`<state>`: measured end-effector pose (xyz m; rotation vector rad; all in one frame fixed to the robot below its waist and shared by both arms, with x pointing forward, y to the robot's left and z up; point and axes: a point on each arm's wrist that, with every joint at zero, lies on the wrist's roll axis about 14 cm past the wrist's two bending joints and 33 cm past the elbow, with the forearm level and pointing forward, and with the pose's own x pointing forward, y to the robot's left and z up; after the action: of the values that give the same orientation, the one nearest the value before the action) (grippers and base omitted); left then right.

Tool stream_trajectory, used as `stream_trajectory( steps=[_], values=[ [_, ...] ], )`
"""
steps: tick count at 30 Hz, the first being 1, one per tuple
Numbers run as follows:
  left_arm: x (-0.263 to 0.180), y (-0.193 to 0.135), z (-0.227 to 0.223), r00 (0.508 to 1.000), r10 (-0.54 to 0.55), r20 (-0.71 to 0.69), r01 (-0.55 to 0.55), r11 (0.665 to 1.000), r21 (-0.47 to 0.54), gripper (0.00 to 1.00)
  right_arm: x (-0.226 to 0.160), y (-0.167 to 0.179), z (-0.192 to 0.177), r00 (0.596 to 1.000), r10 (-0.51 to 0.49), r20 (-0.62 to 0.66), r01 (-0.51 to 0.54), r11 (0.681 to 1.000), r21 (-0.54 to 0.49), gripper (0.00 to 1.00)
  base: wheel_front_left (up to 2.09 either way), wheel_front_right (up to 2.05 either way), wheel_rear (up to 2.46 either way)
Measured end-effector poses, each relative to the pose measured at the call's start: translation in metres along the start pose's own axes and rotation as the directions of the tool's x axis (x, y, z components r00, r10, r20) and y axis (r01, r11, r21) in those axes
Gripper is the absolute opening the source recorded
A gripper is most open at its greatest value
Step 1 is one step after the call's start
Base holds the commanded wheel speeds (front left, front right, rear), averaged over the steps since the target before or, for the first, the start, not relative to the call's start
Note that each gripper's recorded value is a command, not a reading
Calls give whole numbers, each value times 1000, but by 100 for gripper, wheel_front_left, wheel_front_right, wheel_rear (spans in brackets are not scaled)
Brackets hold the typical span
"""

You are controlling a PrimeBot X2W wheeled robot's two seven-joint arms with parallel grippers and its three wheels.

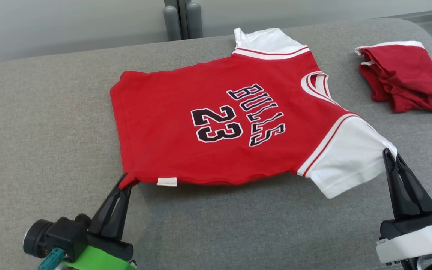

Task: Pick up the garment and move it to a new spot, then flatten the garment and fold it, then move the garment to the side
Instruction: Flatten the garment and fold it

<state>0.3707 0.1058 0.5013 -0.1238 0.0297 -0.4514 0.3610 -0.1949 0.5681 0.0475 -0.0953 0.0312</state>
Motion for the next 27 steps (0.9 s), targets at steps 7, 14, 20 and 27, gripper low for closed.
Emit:
stream_trajectory(
  steps=[7, 14, 20, 27],
  values=[
    [-10, -3, -27, 994, 4, -106, -11, 997, -73, 0, 5, 1, -35, 994, 6, -105, -5, 1000, 7, 0, 0, 0, 0],
    [0, 2, -59, 982, 2, -189, -27, 991, -130, 0, 30, 6, -61, 987, 22, -162, -19, 1000, 22, 0, 0, 0, 0],
    [22, 12, -67, 978, -5, -209, -22, 992, -126, 0, 61, 8, -71, 985, 32, -167, -28, 999, 26, 0, 0, 0, 0],
    [51, 28, -67, 977, 7, -213, -28, 995, -94, 0, 106, 6, -69, 990, 23, -138, -24, 1000, -4, 0, 0, 0, 0]
  ],
)
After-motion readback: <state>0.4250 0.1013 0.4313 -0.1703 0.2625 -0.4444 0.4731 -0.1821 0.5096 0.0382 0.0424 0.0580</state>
